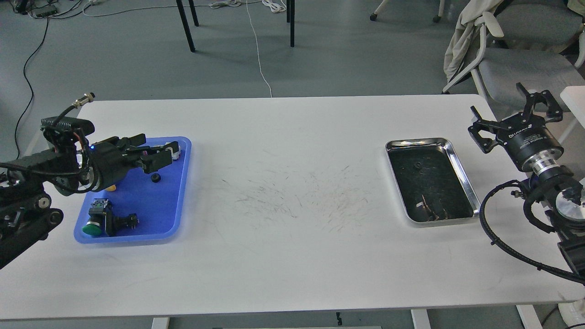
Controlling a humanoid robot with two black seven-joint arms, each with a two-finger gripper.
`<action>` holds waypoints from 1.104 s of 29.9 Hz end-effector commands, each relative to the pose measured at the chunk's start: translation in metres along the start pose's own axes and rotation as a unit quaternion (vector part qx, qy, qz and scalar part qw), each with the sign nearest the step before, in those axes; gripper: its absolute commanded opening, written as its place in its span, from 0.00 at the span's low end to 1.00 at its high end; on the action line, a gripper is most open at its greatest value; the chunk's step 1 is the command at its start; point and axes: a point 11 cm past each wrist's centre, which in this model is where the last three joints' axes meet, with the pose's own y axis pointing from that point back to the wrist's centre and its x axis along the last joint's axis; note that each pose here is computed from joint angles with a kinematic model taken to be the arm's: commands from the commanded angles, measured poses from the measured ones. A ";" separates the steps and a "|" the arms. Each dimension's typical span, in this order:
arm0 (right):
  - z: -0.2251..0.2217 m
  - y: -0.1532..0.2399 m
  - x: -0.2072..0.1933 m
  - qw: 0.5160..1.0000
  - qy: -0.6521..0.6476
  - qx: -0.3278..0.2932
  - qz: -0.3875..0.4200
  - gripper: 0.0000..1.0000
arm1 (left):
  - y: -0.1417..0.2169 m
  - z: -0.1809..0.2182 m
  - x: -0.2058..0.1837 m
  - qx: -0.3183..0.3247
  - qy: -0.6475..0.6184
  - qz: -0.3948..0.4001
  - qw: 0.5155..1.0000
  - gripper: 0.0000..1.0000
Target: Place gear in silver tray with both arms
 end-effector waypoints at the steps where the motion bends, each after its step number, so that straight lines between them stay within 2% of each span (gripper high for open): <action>1: 0.004 0.002 0.003 1.000 -0.001 -0.004 0.003 0.96 | -0.007 -0.006 -0.025 0.005 -0.012 -0.012 1.000 0.95; 12: 0.010 0.005 0.007 1.000 -0.001 -0.009 0.009 0.96 | -0.025 -0.024 -0.054 0.033 -0.010 -0.025 0.999 0.93; 20: 0.011 0.007 0.009 1.000 -0.002 -0.011 0.011 0.96 | -0.029 -0.041 -0.060 0.063 -0.006 -0.026 0.998 0.80; 26: 0.010 0.007 0.009 1.000 0.000 -0.011 0.011 0.96 | -0.029 -0.045 -0.071 0.071 -0.010 -0.044 0.996 0.74; 29: 0.010 0.008 0.010 1.000 0.000 -0.011 0.012 0.96 | -0.029 -0.047 -0.074 0.071 -0.020 -0.049 0.996 0.64; 32: 0.009 0.009 0.010 1.000 0.001 -0.012 0.011 0.96 | -0.027 -0.050 -0.078 0.078 -0.033 -0.059 0.995 0.43; 33: 0.010 0.010 0.010 1.000 0.001 -0.012 0.011 0.96 | -0.028 -0.052 -0.076 0.080 -0.037 -0.060 0.994 0.39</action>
